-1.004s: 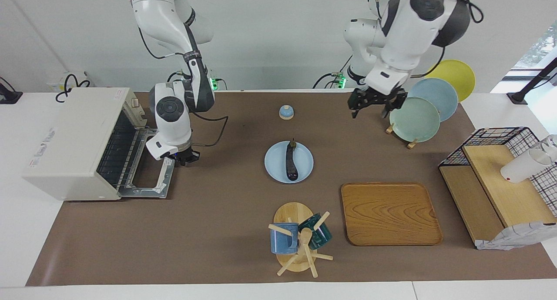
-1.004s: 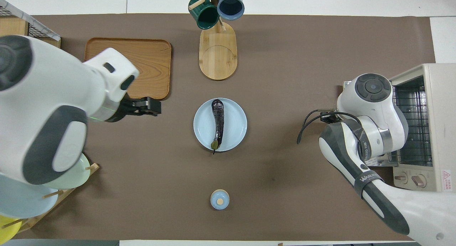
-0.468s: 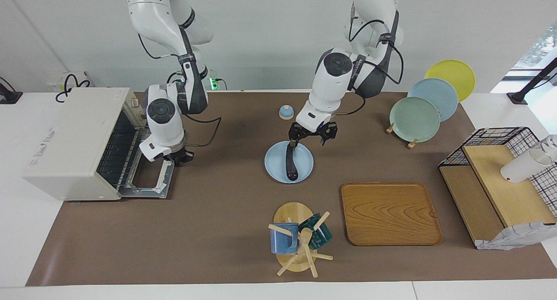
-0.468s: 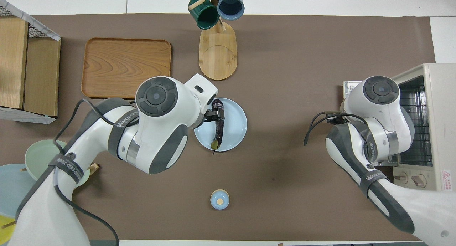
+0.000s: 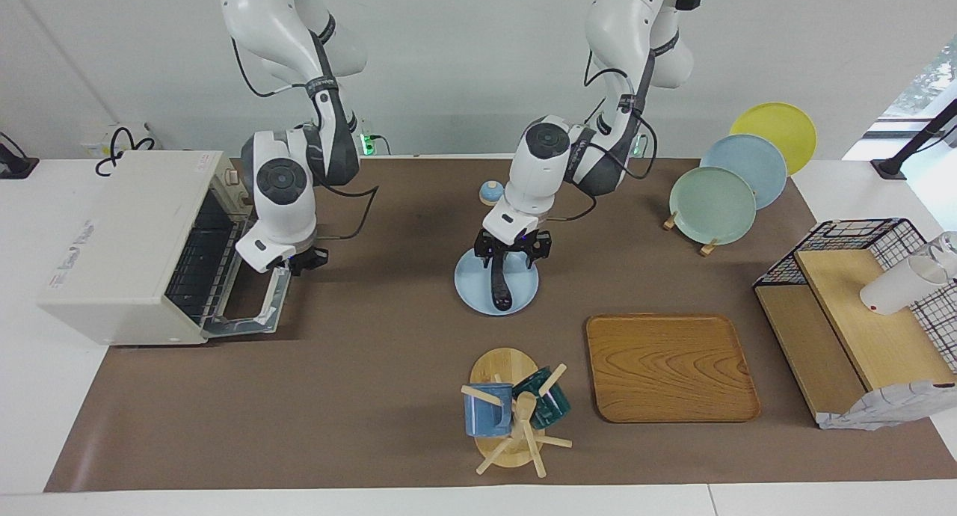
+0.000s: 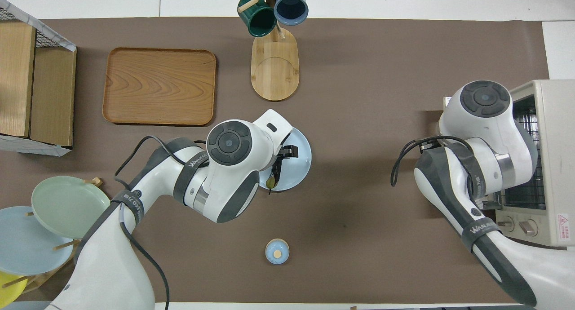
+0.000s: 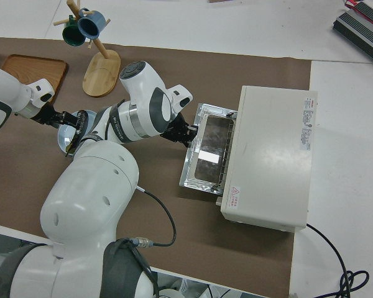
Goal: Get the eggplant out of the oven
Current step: 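Reach the left gripper to the eggplant while the right gripper retracts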
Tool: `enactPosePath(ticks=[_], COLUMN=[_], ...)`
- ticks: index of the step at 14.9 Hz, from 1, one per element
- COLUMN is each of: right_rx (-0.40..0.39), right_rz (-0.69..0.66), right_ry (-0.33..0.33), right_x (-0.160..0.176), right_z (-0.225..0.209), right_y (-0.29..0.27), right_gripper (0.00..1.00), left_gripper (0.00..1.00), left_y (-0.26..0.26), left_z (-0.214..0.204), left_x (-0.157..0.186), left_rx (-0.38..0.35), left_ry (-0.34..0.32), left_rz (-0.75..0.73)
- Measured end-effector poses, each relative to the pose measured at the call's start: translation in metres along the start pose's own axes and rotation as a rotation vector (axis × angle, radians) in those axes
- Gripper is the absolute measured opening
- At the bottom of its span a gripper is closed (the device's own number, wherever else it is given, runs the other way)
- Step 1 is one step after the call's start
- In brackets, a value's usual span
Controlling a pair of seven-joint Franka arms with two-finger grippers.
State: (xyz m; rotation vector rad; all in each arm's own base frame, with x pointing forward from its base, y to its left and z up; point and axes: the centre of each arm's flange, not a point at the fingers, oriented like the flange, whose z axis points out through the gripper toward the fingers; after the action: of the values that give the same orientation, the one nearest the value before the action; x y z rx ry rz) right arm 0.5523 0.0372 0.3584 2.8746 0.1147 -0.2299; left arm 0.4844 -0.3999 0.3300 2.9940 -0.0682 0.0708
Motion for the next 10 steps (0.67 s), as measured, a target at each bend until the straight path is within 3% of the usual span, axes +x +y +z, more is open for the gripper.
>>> enactPosePath(ticks=[7, 8, 10], right_rx=[0.008, 0.005, -0.003], right_rz=[-0.07, -0.071, -0.066], right_ry=[0.059, 0.063, 0.062], right_x=[-0.035, -0.037, -0.04], right_z=[-0.064, -0.066, -0.067], right_y=[0.102, 0.114, 0.125], right_gripper=[0.01, 0.01, 0.01], left_gripper=[0.96, 0.93, 0.74], left_y=[0.002, 0.002, 0.001], left_z=[0.015, 0.016, 0.017], left_x=[0.0, 0.0, -0.001], left_rx=[-0.003, -0.003, -0.001], left_ry=[0.005, 0.005, 0.003], left_rz=[0.003, 0.003, 0.003])
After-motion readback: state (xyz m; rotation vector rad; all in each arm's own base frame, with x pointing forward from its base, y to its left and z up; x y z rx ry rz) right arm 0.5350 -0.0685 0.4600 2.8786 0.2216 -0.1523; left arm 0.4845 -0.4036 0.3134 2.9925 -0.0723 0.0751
